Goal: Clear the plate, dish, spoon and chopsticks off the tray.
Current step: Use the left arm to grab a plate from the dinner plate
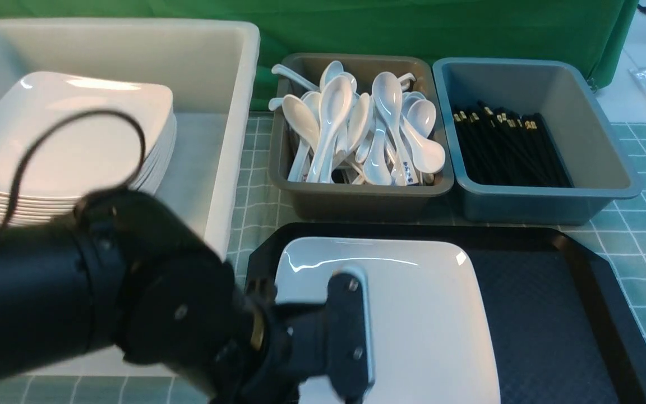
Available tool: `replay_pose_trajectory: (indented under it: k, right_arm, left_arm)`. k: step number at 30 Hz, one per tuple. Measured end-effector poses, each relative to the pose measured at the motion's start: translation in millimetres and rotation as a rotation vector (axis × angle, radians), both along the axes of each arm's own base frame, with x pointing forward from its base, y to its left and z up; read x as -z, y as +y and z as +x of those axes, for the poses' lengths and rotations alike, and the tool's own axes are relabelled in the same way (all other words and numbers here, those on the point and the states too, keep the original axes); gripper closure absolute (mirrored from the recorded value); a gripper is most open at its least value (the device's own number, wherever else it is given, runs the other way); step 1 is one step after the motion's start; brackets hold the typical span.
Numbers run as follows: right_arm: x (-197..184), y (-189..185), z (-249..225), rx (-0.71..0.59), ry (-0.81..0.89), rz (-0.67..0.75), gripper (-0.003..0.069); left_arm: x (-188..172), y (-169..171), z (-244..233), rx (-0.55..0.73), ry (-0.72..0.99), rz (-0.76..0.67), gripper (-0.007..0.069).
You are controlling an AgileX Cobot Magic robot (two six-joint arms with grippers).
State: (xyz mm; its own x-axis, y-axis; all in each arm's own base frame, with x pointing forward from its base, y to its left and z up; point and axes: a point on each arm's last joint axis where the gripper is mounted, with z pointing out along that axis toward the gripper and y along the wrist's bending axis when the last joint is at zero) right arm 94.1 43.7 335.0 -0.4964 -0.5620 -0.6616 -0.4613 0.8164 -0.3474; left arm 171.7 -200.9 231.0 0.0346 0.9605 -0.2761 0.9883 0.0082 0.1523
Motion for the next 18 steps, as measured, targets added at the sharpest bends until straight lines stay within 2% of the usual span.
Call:
replay_pose_trajectory:
  k: [3,8,11,18]
  right_arm:
    - [0,2,0,-0.007,-0.001,0.026,0.0516]
    - [-1,4,0,-0.006,0.004,0.06,0.0516]
    - [0,5,-1,-0.009,0.016,0.07,0.0516]
    - [1,6,-2,-0.01,0.026,0.08,0.0516]
  left_arm:
    - [16,6,-3,0.047,-0.025,0.02,0.0258]
    - [32,6,-1,0.15,-0.162,-0.032,0.0118]
    - [37,7,0,0.205,-0.224,-0.033,0.0099]
    - [46,11,-1,0.253,-0.236,0.005,0.0125]
